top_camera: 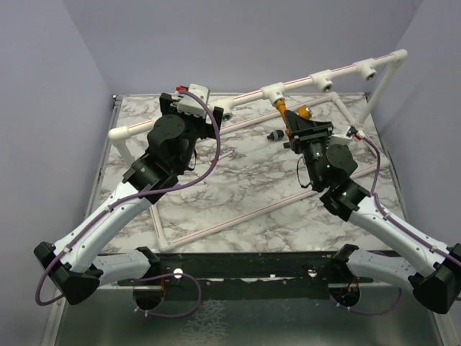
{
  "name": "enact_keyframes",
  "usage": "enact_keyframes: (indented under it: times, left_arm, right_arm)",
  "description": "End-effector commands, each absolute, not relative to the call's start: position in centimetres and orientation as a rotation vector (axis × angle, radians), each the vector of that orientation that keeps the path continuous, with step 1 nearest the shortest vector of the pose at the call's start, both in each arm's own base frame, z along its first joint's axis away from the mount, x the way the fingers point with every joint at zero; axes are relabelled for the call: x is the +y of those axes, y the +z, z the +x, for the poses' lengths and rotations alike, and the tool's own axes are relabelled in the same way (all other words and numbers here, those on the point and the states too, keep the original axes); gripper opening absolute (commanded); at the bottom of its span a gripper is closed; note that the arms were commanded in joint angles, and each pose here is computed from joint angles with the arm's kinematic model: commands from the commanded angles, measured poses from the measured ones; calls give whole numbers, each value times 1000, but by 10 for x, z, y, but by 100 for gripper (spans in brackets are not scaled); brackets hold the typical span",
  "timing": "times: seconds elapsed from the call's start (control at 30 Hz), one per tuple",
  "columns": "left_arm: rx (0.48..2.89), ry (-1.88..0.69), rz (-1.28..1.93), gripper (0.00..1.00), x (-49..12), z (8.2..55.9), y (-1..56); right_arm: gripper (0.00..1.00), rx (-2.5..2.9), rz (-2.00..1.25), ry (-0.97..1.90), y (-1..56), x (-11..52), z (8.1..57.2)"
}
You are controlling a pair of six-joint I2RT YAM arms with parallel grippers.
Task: Install the water faucets
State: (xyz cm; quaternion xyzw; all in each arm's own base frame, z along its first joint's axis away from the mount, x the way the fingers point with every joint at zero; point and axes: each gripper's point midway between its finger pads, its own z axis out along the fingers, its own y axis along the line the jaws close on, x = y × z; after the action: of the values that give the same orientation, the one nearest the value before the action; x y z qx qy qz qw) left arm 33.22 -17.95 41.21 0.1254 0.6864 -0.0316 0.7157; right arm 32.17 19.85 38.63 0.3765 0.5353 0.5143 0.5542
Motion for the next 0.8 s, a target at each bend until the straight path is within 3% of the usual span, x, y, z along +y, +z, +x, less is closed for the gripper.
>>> enact_keyframes:
  times: [0.0,0.07,0.17,0.37,0.47,0.77]
  left_arm:
    - [1538,-78,303,99,-184,330,404]
    - [1538,-76,302,99,-184,330,404]
    - [1540,-75,305,99,-185,330,403]
    - [1544,-71,306,99,-186,331,402]
    - [1547,-70,308,99,-187,332,401]
    - [1553,-67,313,99,-188,334,400]
  right_arm:
    - [7,1277,1043,1220,372,193,319]
    - [22,1286,1004,1172,372,189,318]
    - [52,1293,951,1104,373,181,315]
    - [83,1305,804,973,379,169,308]
    - [88,1306,728,898,385,160,303]
    - [88,1309,294,546,415,141,287]
